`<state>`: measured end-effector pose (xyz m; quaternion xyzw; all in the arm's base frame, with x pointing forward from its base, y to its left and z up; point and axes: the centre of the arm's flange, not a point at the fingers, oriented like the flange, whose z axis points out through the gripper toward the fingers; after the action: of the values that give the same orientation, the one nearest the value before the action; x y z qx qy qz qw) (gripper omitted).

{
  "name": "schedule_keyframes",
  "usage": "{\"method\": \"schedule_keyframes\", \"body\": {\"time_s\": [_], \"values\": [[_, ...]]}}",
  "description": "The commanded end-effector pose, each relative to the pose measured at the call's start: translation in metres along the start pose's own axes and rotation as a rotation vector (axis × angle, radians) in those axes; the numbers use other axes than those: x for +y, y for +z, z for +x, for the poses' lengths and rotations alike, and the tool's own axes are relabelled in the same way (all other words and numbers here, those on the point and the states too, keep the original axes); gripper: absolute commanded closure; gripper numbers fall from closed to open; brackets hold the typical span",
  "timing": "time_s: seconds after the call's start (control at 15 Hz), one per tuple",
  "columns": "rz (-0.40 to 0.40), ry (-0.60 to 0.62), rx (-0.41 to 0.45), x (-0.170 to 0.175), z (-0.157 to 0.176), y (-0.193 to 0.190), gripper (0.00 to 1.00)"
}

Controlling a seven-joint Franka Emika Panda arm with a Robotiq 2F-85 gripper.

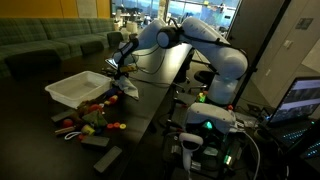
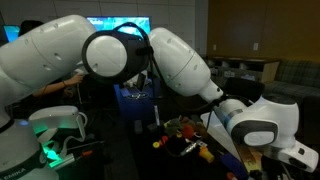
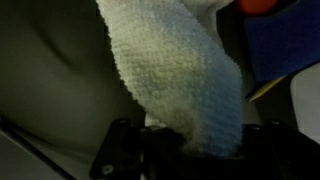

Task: Use the white towel to push the objects on the table to the left, then put the towel in the bowl

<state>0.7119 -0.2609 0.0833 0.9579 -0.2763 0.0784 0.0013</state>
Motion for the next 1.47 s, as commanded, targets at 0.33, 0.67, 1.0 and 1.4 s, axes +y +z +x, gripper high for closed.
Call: {"method": "schedule_keyframes", "body": {"time_s": [0.33,0.67,1.0,1.4], "values": [[-0.001,-0.060,-0.114,-0.040,0.033,0.097,1.00],[0.014,-0.082,-0.193,-0.047,0.020,0.103,1.00],[-0.002,-0.146,-0.266,-0.057,-0.009,0.100,1.00],[-0.017,-0.235,-0.349,-0.067,-0.046,0.095,1.00]]}}
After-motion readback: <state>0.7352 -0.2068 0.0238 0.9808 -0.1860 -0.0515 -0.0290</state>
